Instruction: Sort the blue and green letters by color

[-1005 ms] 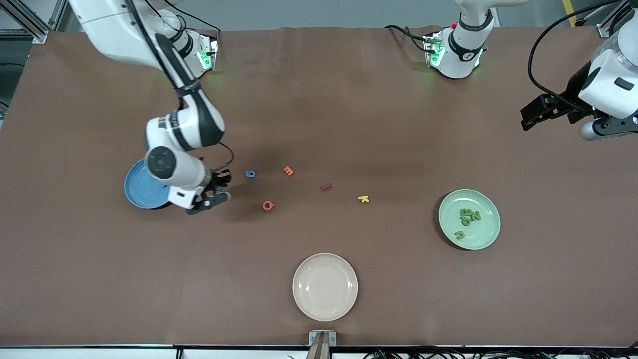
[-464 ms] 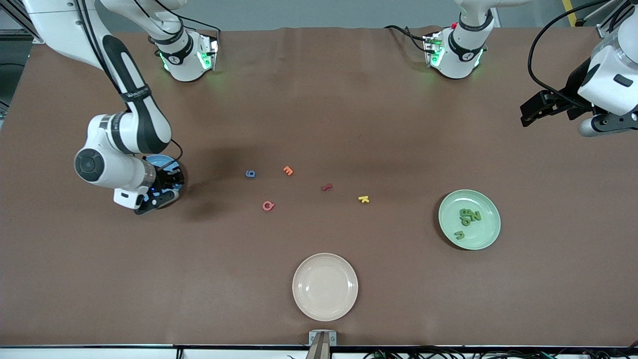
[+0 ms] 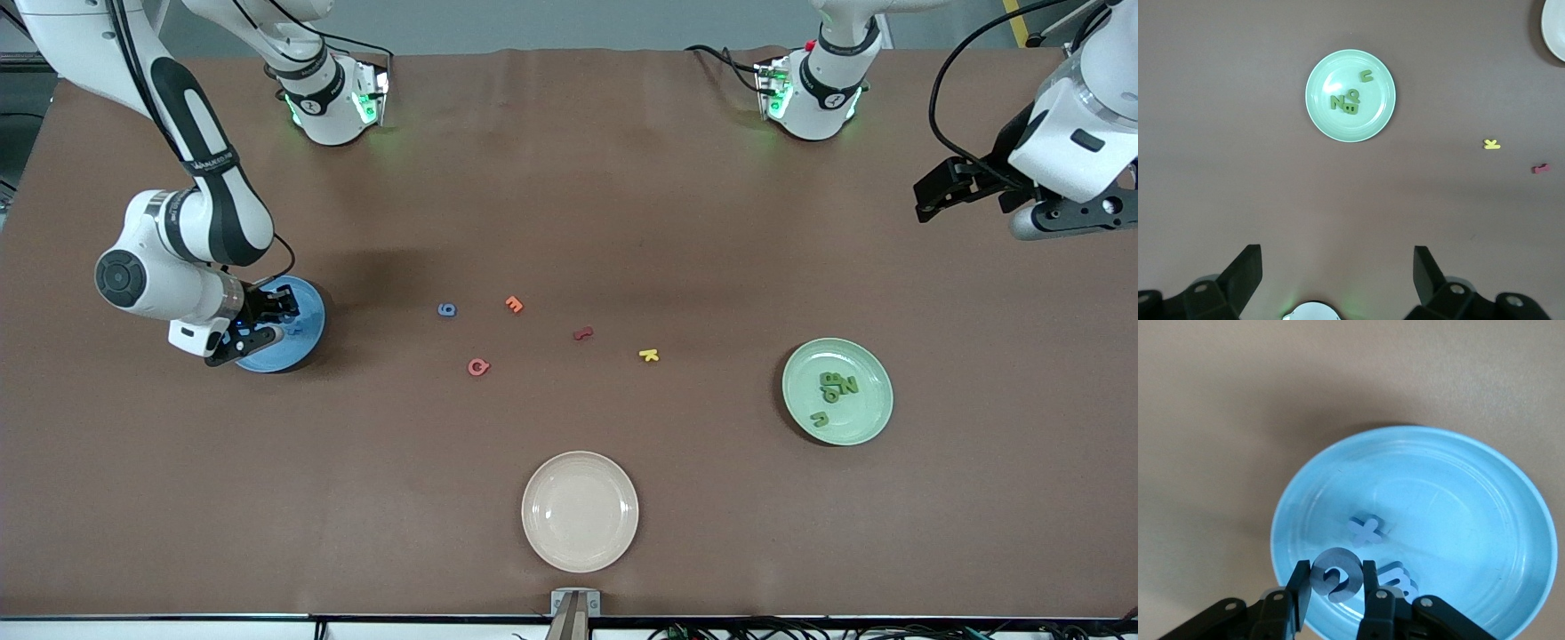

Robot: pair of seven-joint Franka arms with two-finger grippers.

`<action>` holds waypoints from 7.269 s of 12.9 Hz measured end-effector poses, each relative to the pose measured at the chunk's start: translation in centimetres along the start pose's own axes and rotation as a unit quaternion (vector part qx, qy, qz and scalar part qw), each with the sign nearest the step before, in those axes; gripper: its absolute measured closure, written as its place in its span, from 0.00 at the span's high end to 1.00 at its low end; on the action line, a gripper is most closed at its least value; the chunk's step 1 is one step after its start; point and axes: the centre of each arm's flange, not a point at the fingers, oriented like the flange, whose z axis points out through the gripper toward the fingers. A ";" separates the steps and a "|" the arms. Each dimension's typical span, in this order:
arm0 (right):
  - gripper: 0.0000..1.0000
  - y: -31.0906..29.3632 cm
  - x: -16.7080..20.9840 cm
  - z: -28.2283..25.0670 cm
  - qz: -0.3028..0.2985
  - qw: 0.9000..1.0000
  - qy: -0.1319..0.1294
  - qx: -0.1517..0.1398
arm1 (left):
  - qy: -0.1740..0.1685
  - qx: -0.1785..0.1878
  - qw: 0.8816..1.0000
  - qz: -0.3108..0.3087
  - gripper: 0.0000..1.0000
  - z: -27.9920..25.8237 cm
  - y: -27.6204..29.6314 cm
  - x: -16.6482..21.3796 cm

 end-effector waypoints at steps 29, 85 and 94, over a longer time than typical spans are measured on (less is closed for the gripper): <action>0.93 -27.9 7.3 6.3 0.211 0.975 0.065 -0.021 | 0.003 -0.004 1.000 -0.005 1.00 0.7 -5.0 1.7; 0.99 3.4 -1.2 -15.0 0.142 0.987 0.045 -0.056 | 0.014 0.003 1.000 0.012 1.00 0.5 -3.4 -2.1; 1.00 -4.4 -1.8 -36.5 0.202 0.977 0.027 -0.056 | 0.012 0.004 1.000 0.014 1.00 0.8 -3.2 -2.1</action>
